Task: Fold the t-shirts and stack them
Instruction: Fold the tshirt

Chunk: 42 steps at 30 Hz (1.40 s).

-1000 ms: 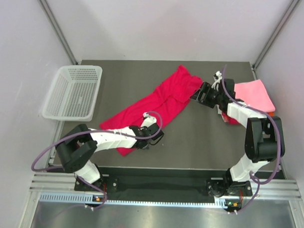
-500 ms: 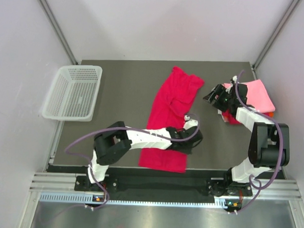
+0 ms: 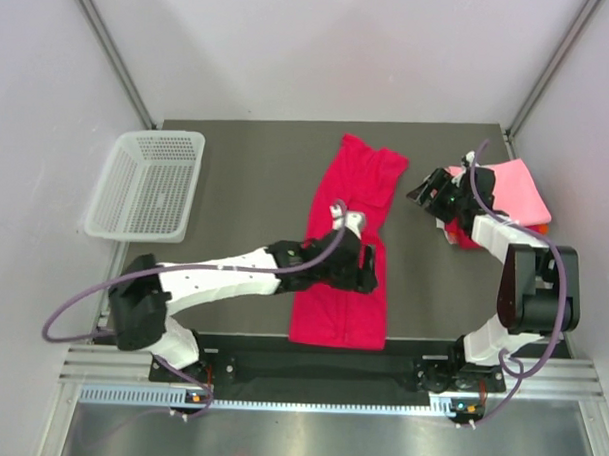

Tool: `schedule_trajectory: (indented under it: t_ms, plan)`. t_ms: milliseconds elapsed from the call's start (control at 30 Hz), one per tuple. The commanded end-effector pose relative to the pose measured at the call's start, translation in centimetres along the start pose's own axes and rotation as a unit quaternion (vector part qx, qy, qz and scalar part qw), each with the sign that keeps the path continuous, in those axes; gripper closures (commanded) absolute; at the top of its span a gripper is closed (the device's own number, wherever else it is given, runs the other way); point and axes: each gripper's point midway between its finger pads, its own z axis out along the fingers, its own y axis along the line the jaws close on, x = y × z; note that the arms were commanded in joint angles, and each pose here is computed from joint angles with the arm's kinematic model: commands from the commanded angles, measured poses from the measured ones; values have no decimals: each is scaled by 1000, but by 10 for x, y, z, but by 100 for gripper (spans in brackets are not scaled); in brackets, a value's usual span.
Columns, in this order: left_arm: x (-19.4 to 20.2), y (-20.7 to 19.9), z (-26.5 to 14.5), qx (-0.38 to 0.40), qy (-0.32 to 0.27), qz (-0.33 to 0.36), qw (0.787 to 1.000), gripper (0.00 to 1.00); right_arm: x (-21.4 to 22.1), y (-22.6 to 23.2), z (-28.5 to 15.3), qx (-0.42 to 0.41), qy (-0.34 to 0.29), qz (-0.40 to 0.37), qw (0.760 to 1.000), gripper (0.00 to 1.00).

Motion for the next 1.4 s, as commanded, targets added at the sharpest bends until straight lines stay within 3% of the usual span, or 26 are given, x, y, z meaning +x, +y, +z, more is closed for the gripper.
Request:
schedule_trajectory:
  t_ms: [0, 67, 100, 400, 567, 867, 1133, 1267, 1367]
  plan:
    - [-31, 36, -19, 20, -19, -40, 999, 29, -10, 12, 6, -30, -10, -15, 999, 27]
    - [-43, 45, -26, 51, -20, -58, 997, 29, -8, 15, 16, -38, 3, -15, 999, 28]
    - [-54, 71, -24, 33, -32, -68, 997, 29, -7, 17, 20, -41, 9, -16, 999, 29]
    - [-134, 171, 4, 5, -74, -134, 988, 31, -13, 33, 77, -19, 49, -20, 998, 31]
    - [-158, 215, 27, 2, -60, -171, 983, 34, -15, 27, 116, 11, 73, 3, 997, 33]
    - [-179, 255, 34, -22, -78, -181, 980, 34, -28, 17, 169, 67, 79, -9, 995, 40]
    - [-177, 266, 32, -35, -78, -170, 982, 35, -59, 47, 215, 40, 60, -24, 997, 48]
    - [-168, 263, 30, -27, -69, -172, 982, 35, -75, 49, 227, 26, 39, -34, 998, 47]
    - [-161, 263, 22, -31, -72, -171, 982, 35, -91, 60, 222, 11, 20, -58, 998, 40]
